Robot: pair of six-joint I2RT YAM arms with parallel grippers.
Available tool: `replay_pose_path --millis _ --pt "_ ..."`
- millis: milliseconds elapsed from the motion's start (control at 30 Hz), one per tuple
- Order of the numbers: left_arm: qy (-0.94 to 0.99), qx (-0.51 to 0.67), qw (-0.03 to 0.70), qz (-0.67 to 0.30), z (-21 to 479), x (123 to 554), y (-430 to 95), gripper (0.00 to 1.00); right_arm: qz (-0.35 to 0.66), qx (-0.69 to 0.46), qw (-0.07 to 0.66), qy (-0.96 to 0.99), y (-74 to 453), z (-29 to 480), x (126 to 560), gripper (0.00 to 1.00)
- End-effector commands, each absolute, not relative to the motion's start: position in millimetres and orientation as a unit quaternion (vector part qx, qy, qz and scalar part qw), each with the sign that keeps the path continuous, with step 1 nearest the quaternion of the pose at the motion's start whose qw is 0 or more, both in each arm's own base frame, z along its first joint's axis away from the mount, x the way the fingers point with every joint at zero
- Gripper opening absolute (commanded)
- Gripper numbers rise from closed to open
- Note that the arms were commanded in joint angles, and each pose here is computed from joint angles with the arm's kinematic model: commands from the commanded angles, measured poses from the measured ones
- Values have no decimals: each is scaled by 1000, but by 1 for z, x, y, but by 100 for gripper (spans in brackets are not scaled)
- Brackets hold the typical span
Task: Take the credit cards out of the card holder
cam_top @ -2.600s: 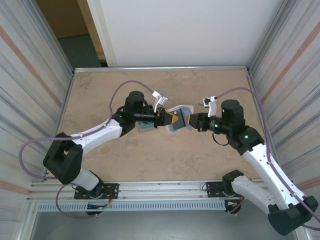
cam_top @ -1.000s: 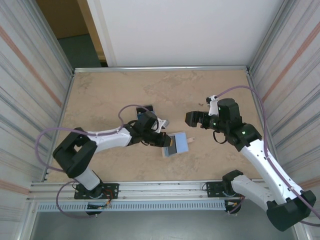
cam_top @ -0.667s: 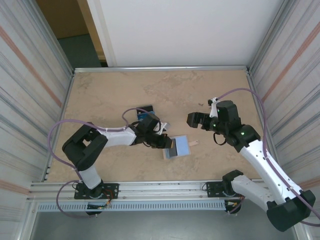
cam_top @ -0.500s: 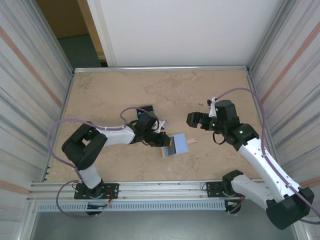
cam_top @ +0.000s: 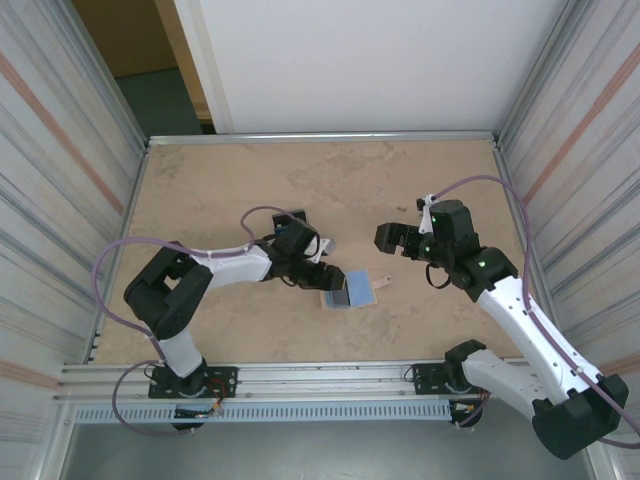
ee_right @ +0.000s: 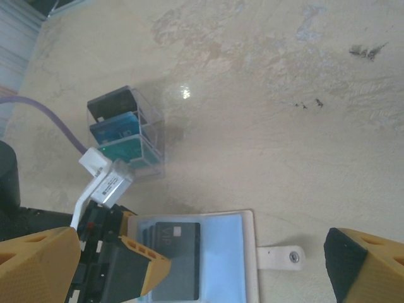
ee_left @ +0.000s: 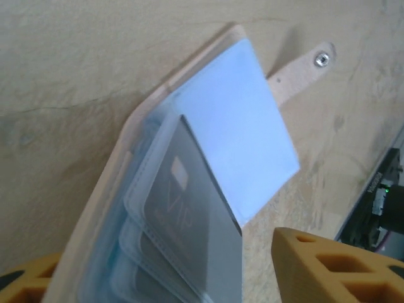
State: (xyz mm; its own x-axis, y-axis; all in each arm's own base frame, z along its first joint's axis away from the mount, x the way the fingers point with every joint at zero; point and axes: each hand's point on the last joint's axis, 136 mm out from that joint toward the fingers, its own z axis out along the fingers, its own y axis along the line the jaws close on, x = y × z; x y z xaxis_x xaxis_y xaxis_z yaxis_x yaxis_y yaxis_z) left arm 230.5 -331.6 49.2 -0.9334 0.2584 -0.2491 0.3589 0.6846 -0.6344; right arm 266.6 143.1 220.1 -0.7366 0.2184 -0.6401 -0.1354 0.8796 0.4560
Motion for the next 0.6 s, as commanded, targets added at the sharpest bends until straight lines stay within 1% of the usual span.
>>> replay_pose_path --millis 0,67,233,367,467,567 --pt "923 165 102 -332 61 238 -319 65 235 41 354 904 139 217 266 99" --pt "928 154 112 -319 62 238 -311 68 230 49 356 904 136 217 266 99" --pt "942 136 165 -258 70 237 -288 71 233 49 359 903 134 217 260 99" --pt "945 117 255 -169 87 238 -266 72 238 43 343 907 135 209 253 99" --pt "937 100 307 -136 97 235 -259 73 248 35 321 913 141 200 247 91" --pt "932 84 331 -123 99 232 -256 71 265 34 292 919 148 189 241 82"
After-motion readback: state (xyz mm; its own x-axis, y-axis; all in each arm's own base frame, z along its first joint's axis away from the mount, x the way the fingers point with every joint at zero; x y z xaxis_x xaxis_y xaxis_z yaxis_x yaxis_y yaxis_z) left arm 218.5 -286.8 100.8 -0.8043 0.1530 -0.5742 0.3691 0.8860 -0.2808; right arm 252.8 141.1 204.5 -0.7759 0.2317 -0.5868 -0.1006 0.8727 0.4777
